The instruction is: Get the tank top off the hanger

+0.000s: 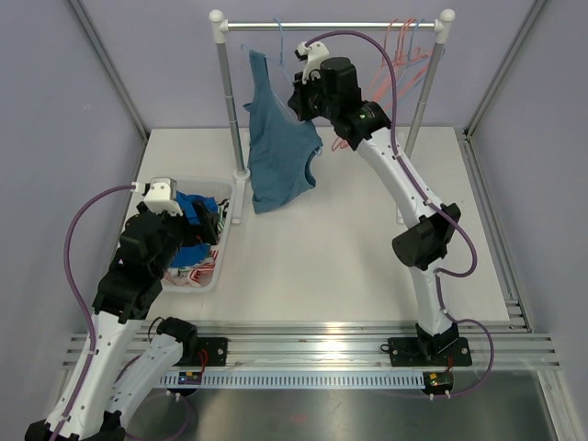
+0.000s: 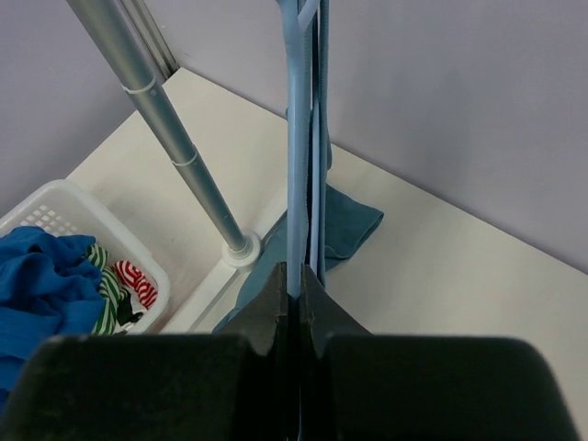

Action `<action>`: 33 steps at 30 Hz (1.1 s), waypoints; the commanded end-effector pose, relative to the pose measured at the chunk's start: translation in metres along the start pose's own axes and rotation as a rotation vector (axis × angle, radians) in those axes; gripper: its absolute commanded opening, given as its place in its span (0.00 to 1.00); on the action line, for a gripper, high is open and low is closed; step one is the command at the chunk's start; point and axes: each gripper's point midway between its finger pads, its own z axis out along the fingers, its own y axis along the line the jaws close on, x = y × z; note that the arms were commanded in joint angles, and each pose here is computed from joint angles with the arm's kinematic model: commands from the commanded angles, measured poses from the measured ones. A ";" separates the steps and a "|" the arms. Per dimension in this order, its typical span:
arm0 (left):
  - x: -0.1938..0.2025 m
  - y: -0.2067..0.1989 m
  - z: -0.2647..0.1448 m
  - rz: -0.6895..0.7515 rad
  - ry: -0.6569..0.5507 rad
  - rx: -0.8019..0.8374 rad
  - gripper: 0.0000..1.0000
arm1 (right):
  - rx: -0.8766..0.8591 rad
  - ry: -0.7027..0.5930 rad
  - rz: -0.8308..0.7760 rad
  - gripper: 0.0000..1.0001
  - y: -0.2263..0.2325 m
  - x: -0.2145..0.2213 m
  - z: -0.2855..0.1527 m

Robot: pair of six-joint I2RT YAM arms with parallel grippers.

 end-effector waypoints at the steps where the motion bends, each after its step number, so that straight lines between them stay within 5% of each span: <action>1: -0.021 -0.009 -0.005 0.010 -0.059 0.042 0.99 | 0.018 -0.175 0.017 0.00 0.015 -0.067 -0.035; 15: -0.022 -0.009 -0.006 0.009 -0.067 0.041 0.99 | 0.020 -0.284 0.052 0.00 0.024 -0.124 -0.107; 25: -0.028 -0.009 -0.007 0.008 -0.073 0.039 0.99 | -0.060 -0.155 0.068 0.00 0.043 -0.096 -0.163; 33: -0.074 -0.037 -0.019 -0.069 -0.126 0.136 0.99 | -0.194 -0.080 0.070 0.00 0.070 -0.058 -0.229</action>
